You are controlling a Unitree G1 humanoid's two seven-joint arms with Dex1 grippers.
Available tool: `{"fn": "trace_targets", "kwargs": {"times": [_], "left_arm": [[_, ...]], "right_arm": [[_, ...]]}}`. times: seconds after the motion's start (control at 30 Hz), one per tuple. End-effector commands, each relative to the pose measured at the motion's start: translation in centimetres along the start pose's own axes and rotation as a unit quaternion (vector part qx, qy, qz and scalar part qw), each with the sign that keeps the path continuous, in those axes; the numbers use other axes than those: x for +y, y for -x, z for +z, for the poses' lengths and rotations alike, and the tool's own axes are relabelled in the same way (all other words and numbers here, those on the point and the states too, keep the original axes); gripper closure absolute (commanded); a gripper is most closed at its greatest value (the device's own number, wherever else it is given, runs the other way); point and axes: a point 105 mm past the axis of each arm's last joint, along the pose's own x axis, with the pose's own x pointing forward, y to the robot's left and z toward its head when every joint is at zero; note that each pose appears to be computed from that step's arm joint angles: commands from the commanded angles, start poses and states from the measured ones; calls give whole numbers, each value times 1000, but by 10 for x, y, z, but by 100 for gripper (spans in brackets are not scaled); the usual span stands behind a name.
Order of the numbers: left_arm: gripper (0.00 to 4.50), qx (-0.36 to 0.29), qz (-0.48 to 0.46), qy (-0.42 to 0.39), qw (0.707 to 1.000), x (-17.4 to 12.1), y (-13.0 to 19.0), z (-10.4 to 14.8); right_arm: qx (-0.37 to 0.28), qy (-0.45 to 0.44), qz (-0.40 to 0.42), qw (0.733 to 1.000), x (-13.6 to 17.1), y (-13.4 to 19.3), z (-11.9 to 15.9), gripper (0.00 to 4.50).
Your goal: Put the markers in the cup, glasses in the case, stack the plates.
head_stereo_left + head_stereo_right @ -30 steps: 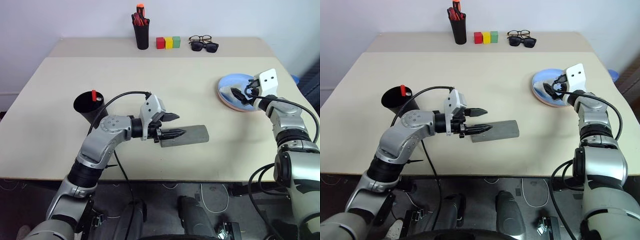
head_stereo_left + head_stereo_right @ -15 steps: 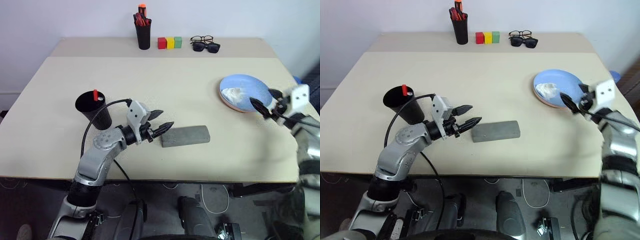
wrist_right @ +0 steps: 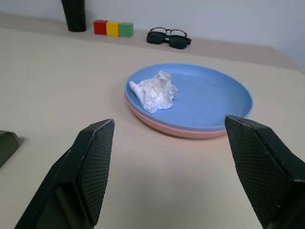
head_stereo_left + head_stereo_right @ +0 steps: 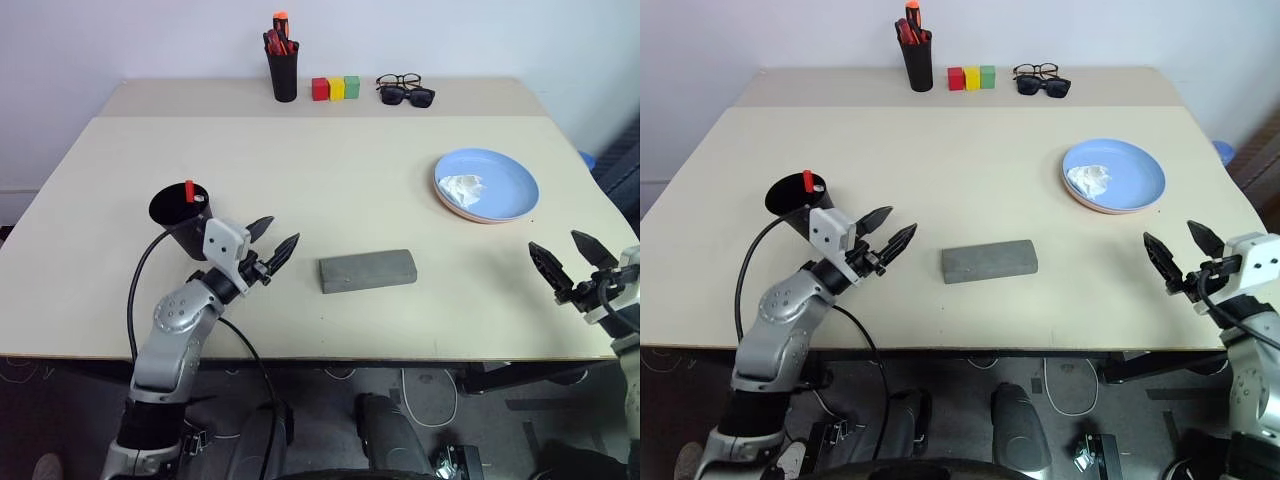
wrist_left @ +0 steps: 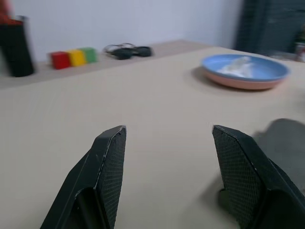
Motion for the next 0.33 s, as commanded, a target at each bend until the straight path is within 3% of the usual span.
{"fn": "trace_targets", "kwargs": {"times": [0.03, 0.33], "left_arm": [[157, -6, 14, -15, 1000, 1, 9, 3], [157, 14, -5, -9, 1000, -1, 31, -4]], "right_arm": [[-26, 14, -6, 1000, 4, 8, 12, 76], [6, 10, 21, 1000, 13, 19, 0, 76]]}}
